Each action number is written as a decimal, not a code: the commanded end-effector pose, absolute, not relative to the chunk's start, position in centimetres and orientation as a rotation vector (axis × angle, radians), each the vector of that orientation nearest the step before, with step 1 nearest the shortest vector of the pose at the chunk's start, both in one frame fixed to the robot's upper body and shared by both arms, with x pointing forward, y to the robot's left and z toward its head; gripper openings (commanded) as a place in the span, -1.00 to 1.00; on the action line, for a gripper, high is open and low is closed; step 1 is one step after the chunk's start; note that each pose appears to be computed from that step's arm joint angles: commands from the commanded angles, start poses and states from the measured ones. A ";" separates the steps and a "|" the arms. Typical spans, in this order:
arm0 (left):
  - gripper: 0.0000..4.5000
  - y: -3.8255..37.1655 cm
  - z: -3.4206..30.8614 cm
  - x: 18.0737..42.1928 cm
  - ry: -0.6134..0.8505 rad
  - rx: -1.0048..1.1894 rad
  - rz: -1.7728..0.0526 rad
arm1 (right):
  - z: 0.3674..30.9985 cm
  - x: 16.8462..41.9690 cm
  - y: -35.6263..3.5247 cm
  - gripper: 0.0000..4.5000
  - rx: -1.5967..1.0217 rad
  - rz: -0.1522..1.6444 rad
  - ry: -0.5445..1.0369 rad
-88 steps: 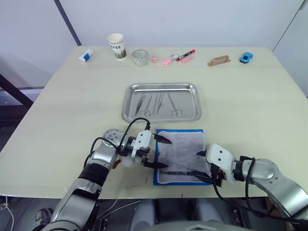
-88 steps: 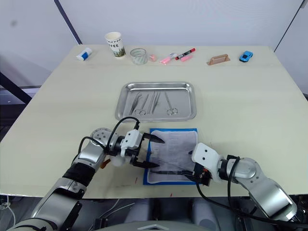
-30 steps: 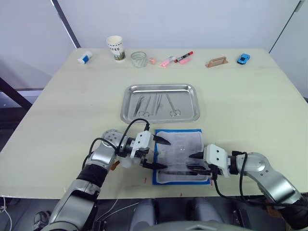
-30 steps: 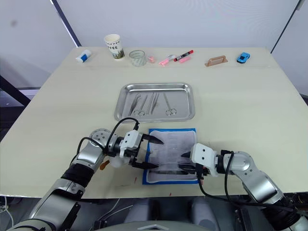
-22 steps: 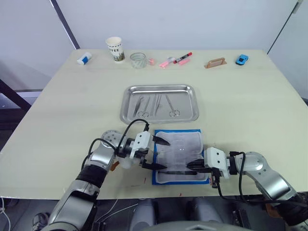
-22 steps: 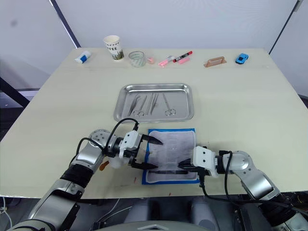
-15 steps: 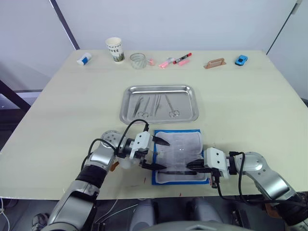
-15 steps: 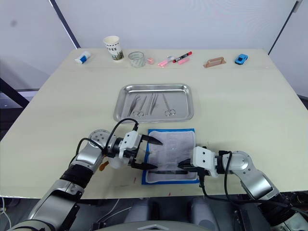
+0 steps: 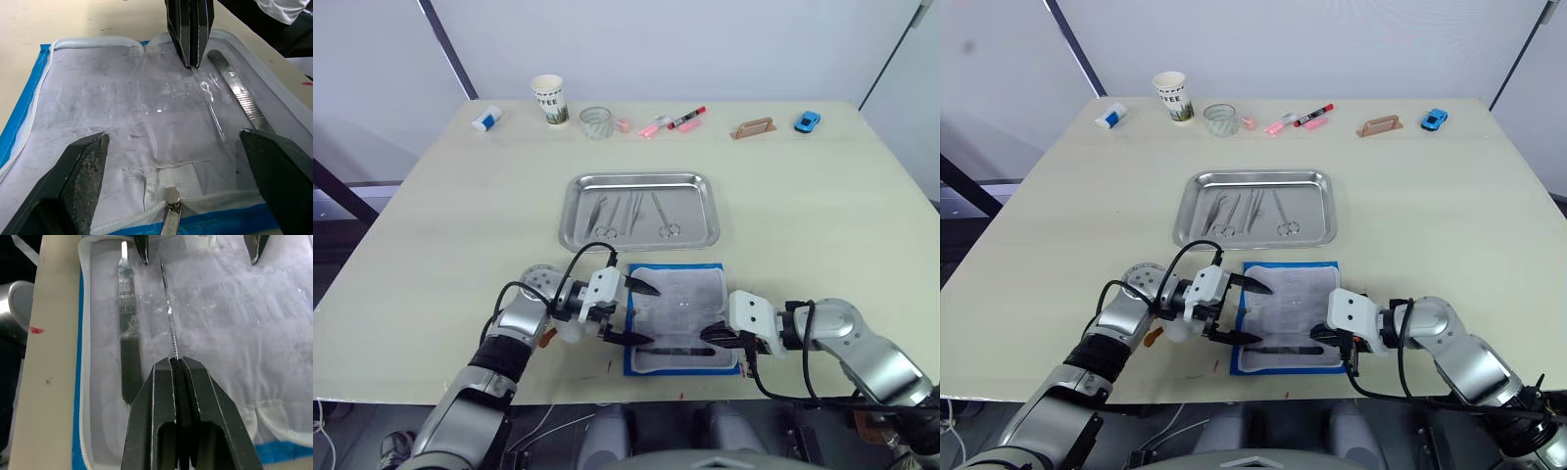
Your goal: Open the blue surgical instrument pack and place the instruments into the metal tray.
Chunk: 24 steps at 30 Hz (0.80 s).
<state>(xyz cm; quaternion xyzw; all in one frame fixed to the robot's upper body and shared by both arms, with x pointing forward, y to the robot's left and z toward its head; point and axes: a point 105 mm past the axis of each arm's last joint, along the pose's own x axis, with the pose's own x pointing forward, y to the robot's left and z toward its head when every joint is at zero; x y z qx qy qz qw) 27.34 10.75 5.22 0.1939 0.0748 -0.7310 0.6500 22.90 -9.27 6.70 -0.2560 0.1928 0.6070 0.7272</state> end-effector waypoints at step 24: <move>1.00 11.3 2.3 26.4 0.303 0.413 -1.662 | 10.6 22.9 -16.1 -0.96 -0.706 1.156 0.588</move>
